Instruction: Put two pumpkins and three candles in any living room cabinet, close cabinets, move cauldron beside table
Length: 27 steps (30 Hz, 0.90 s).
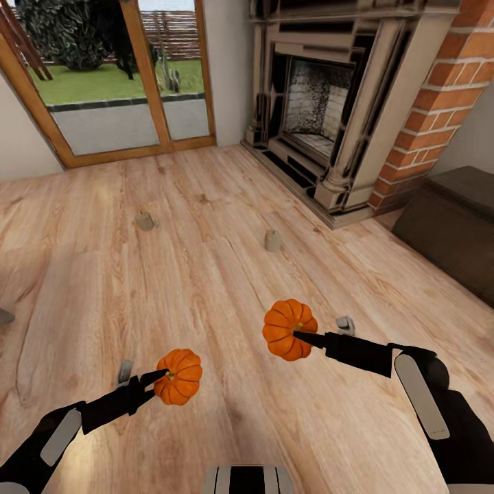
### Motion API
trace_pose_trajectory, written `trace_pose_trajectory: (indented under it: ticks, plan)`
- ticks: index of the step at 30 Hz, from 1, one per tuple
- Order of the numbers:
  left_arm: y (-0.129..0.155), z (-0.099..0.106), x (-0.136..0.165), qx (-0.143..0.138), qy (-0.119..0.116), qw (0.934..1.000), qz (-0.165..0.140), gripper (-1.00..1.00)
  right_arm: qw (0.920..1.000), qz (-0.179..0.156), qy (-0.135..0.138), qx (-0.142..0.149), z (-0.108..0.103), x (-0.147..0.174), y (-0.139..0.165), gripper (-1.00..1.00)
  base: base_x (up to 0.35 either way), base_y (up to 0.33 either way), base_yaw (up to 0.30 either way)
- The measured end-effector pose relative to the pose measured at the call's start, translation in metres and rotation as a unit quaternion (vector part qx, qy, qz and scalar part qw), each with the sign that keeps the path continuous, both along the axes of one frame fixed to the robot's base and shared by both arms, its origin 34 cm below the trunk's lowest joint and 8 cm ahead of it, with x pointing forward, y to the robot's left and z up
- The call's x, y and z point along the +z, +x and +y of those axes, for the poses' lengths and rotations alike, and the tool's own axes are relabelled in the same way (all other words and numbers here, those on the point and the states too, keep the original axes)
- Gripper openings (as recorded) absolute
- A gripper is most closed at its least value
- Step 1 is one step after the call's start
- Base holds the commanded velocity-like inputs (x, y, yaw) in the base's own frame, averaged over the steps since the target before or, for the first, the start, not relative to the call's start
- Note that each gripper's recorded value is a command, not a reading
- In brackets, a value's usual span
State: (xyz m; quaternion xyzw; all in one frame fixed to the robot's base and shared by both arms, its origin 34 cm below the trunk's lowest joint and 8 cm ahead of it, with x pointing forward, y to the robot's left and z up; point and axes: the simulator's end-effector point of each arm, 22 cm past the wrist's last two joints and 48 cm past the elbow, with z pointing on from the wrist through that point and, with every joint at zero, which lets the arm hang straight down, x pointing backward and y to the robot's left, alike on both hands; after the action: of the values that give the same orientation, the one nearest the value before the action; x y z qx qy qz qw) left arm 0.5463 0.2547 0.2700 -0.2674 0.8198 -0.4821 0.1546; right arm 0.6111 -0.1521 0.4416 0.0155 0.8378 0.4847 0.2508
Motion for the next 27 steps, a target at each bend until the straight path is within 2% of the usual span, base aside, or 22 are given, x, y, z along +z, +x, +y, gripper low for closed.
trace_pose_trajectory:
  ticks: [8, 16, 27]
  plan:
    - [0.009, 0.000, 0.018, 0.004, -0.004, 0.9998, -0.018, -1.00, 0.9999, -0.016, -0.002, 0.000, 0.000, 0.017, 0.001, -1.00, -0.070, 0.012, -0.249]
    - [0.015, 0.000, 0.034, 0.003, -0.004, 0.9994, -0.035, -1.00, 0.9995, -0.032, -0.004, 0.000, -0.001, 0.034, 0.002, -1.00, -0.290, 0.088, -0.251]
    - [0.015, 0.001, 0.034, 0.004, -0.003, 0.9994, -0.035, -1.00, 0.9995, -0.033, -0.005, 0.000, -0.001, 0.034, 0.002, -1.00, -0.321, 0.008, -0.251]
